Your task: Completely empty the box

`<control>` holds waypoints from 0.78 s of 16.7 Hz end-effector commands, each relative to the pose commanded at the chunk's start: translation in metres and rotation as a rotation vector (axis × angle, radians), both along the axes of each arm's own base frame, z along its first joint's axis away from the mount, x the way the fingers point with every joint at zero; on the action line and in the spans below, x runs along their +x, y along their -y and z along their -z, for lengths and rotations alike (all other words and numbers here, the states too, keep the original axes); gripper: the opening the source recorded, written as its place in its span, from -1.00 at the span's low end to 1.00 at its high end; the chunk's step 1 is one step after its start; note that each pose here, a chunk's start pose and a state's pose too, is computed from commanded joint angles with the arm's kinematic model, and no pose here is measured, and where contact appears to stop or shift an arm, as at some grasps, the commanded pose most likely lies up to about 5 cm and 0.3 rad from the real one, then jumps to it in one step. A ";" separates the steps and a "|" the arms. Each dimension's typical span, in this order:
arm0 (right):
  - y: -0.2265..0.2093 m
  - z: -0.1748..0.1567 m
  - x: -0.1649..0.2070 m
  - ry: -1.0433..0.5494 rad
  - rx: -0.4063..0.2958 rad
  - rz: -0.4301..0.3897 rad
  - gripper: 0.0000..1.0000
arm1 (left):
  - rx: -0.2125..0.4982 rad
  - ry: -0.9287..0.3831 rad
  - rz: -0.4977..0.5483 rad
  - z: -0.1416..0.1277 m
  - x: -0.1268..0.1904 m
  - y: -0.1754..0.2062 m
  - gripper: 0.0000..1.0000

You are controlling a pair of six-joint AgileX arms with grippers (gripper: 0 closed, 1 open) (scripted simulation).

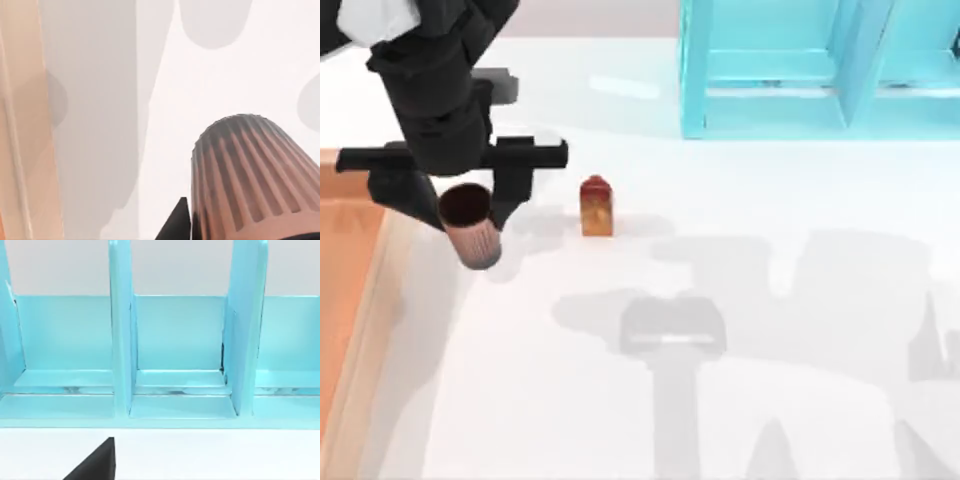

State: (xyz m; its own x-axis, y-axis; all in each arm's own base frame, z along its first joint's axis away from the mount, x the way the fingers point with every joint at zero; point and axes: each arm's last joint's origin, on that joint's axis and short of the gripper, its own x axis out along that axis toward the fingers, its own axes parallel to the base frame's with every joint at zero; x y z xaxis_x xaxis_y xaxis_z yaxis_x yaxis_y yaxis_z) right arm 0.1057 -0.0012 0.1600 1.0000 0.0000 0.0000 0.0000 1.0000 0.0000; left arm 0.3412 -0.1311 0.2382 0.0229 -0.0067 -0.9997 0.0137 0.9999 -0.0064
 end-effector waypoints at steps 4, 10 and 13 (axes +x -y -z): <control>0.000 0.000 0.000 0.000 0.000 0.000 1.00 | 0.005 0.000 -0.003 0.023 -0.040 0.067 -1.00; 0.000 0.000 0.000 0.000 0.000 0.000 1.00 | 0.012 -0.022 0.004 0.039 -0.067 0.097 -1.00; 0.000 0.000 0.000 0.000 0.000 0.000 1.00 | 0.015 -0.026 0.004 0.041 -0.066 0.096 -1.00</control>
